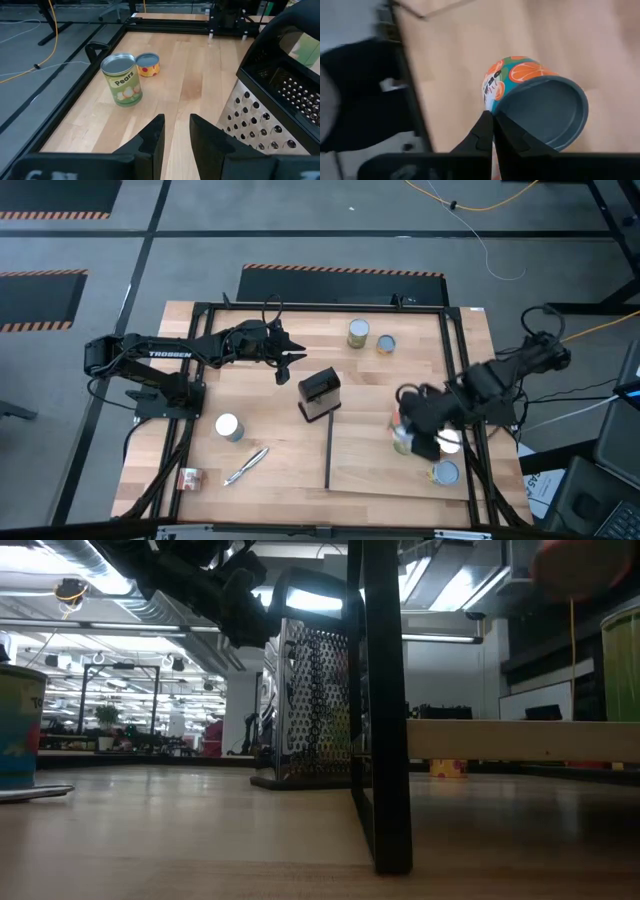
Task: Pick and place cans onto a shelf
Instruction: Put the small canned oranges on the shelf
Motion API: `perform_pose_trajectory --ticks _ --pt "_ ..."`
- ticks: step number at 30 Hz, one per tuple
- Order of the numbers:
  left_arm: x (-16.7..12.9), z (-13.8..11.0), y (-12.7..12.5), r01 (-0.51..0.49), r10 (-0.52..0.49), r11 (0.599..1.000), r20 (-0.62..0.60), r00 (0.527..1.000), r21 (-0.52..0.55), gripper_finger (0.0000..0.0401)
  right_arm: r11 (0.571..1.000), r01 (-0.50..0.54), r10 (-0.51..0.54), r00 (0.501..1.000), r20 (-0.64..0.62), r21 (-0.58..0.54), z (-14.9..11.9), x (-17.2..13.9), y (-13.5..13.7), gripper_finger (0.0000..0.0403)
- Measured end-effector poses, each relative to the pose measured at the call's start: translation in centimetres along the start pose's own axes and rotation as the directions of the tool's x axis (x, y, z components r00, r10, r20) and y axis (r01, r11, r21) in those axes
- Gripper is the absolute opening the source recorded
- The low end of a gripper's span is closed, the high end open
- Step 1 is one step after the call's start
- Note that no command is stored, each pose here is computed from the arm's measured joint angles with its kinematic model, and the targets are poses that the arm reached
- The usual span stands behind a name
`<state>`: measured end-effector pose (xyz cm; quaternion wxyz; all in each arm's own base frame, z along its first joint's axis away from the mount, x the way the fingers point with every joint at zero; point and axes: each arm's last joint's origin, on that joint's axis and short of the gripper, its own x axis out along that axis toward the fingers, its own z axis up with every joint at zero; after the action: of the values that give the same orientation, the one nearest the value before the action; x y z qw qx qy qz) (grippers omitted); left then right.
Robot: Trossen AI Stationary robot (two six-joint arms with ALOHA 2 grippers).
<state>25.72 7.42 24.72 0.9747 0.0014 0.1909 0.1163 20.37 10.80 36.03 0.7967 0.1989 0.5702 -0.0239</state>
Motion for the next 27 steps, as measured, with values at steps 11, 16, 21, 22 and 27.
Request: perform_pose_trajectory --ticks 11,16,21,22,27 --pt "0.0 0.0 0.0 0.0 0.0 1.0 0.0 1.0 -0.001 0.0084 0.996 -0.08 0.078 0.995 -0.067 -0.034 -4.0 2.8 6.1 0.0008" --pt "0.0 0.0 0.0 0.0 0.0 1.0 0.001 1.0 -0.002 0.0084 0.996 -0.029 0.017 0.991 -0.13 -0.086 -5.6 5.7 8.2 0.0008" --pt "0.0 0.0 0.0 0.0 0.0 1.0 0.001 1.0 -0.003 0.0084 0.991 0.035 -0.058 0.983 -0.173 -0.133 -6.6 8.4 9.5 0.001" --pt "0.0 0.0 0.0 0.0 0.0 1.0 0.0 1.0 -0.003 0.0084 0.989 0.046 -0.071 0.981 -0.179 -0.139 -6.6 8.9 9.6 0.001" --pt "0.0 0.0 0.0 0.0 0.0 1.0 0.001 1.0 -0.008 0.0084 0.972 0.092 -0.137 0.97 -0.202 -0.217 -6.8 11.1 10.1 0.0011"
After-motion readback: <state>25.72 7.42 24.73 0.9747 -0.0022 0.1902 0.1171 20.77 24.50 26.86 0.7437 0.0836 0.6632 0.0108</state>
